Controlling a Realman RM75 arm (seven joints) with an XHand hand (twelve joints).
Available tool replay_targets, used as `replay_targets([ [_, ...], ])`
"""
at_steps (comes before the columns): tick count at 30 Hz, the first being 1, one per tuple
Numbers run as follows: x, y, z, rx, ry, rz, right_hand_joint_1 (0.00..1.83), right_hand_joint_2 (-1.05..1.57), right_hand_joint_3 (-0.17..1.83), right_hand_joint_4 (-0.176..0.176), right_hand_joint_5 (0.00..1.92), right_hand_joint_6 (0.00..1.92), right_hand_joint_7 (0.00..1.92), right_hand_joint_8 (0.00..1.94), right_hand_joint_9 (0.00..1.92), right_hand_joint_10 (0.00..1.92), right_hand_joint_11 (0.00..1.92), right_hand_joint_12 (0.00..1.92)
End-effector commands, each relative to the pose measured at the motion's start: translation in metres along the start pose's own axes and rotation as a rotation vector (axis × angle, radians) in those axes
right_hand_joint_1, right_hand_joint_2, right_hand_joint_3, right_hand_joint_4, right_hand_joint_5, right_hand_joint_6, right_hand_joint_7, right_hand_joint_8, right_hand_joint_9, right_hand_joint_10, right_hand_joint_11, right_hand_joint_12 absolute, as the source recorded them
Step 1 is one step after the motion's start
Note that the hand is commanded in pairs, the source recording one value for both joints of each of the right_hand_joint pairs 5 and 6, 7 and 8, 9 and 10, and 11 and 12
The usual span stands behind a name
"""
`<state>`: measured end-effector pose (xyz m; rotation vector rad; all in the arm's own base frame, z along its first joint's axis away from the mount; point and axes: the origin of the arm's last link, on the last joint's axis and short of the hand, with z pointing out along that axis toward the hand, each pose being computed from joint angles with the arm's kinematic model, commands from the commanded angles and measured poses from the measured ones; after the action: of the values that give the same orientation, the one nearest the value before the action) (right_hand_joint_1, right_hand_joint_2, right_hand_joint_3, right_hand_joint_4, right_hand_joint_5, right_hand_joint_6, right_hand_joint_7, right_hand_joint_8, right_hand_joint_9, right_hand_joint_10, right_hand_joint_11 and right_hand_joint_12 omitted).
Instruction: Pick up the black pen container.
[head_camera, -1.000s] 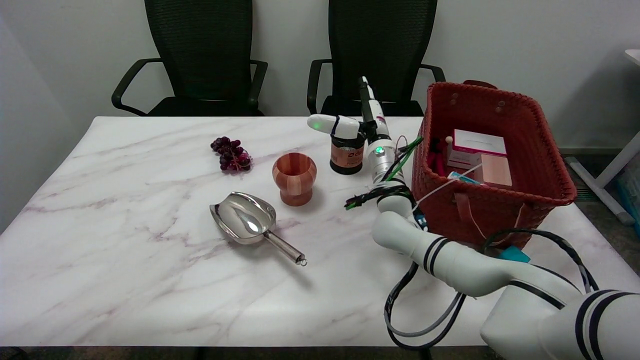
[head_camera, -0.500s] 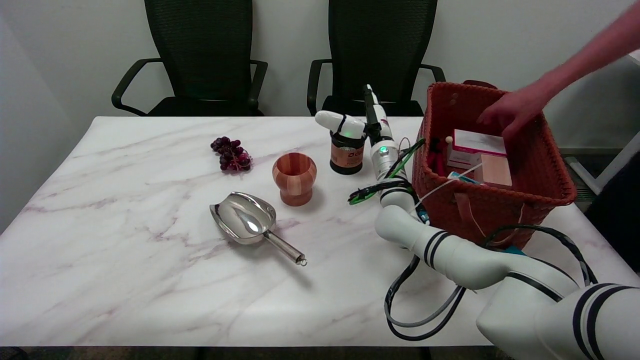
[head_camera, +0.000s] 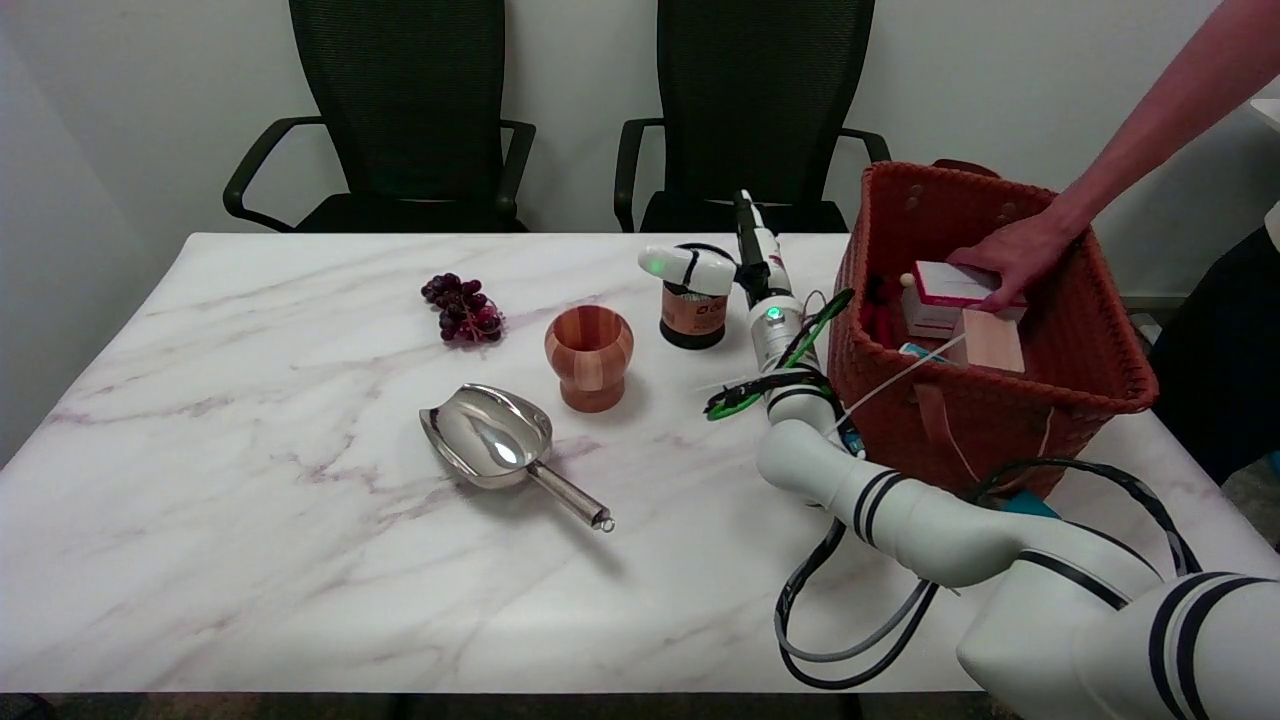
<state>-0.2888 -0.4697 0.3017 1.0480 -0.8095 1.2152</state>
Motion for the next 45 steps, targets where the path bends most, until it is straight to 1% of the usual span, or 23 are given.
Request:
replay_targets([
  [1, 0.002, 0.017, -0.007, -0.045, -0.009, -0.001, 1.08, 0.06, -0.17, 0.0, 0.0, 0.0, 0.0, 0.0, 0.0, 0.0, 0.0, 0.0],
  [4, 0.001, 0.019, -0.007, -0.058, -0.021, -0.004, 1.17, 0.17, 0.07, 0.0, 0.0, 0.0, 0.0, 0.0, 0.0, 0.0, 0.0, 0.0],
  [8, -0.001, 0.021, -0.006, -0.072, -0.03, -0.008, 1.2, 0.26, 0.16, 0.0, 0.0, 0.0, 0.0, 0.0, 0.0, 0.0, 0.0, 0.0],
  [13, -0.002, 0.023, -0.006, -0.079, -0.03, -0.01, 1.22, 0.28, 0.26, 0.0, 0.0, 0.0, 0.0, 0.0, 0.0, 0.0, 0.0, 0.0],
  [32, -0.007, 0.035, -0.01, -0.129, -0.028, -0.002, 1.2, 0.26, 0.41, 0.0, 0.0, 0.0, 0.0, 0.0, 0.0, 0.0, 0.0, 0.0],
  [45, -0.009, 0.038, -0.01, -0.157, -0.027, 0.023, 1.17, 0.26, 0.47, 0.0, 0.0, 0.0, 0.0, 0.0, 0.0, 0.0, 0.0, 0.0],
])
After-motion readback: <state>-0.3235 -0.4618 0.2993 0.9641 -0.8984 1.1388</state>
